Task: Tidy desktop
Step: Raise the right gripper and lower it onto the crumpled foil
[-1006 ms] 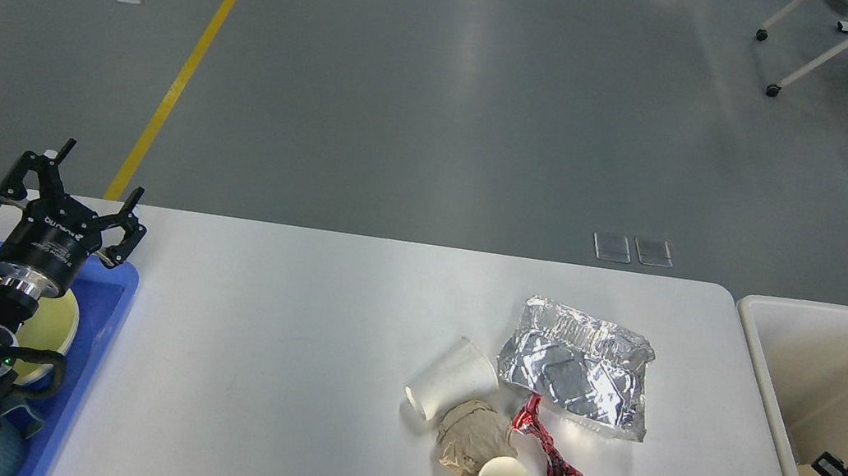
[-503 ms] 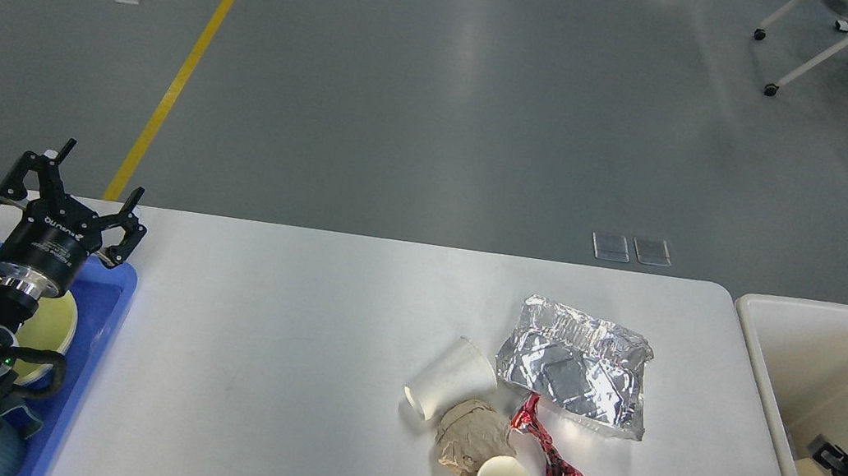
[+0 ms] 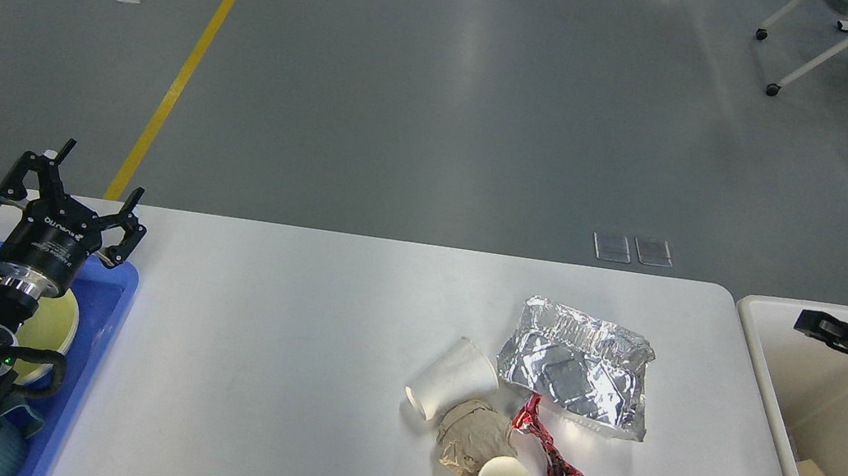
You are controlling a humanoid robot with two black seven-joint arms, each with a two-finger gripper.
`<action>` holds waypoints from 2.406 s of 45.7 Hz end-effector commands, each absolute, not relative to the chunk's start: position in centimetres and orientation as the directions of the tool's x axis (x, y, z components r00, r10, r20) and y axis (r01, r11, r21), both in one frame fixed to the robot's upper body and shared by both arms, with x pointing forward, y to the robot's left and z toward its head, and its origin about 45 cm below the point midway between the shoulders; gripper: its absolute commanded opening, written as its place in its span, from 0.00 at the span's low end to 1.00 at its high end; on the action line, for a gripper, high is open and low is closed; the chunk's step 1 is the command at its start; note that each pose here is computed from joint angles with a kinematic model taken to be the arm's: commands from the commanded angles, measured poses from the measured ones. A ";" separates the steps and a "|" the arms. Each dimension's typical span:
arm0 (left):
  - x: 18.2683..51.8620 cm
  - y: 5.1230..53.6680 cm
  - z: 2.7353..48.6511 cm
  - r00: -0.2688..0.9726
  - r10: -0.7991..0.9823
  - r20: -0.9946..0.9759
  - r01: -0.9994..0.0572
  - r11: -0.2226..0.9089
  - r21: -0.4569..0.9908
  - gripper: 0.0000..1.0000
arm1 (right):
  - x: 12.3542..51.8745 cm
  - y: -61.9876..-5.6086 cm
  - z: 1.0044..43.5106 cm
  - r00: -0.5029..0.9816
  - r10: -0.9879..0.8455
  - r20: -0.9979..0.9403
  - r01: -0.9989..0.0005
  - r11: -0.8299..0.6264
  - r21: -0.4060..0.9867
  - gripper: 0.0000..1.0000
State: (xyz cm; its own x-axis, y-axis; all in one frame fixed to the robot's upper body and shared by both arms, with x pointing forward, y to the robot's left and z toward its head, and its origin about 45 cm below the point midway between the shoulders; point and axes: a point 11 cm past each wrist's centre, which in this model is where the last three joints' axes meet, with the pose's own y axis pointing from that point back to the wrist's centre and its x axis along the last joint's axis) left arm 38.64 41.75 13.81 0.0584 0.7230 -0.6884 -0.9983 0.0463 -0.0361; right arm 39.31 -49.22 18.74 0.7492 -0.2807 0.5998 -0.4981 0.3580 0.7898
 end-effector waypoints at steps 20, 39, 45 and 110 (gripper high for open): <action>38.6 41.7 13.8 0.058 0.723 -0.688 -0.998 0.046 -0.036 0.96 | 38.8 -33.7 37.1 0.983 -0.036 0.181 -0.173 0.161 0.972 1.00; 38.6 41.7 13.8 0.058 0.723 -0.688 -0.998 0.046 -0.036 0.96 | 33.5 -28.1 40.9 0.989 0.046 0.139 -0.142 0.069 0.988 1.00; 38.6 41.7 13.8 0.058 0.723 -0.688 -0.998 0.046 -0.036 0.96 | 33.6 -28.2 40.2 0.990 0.038 0.135 -0.137 0.066 0.988 1.00; 38.6 41.7 13.8 0.058 0.723 -0.688 -0.998 0.046 -0.036 0.96 | 37.2 -31.4 8.5 0.943 -0.156 0.293 -0.281 0.095 0.955 1.00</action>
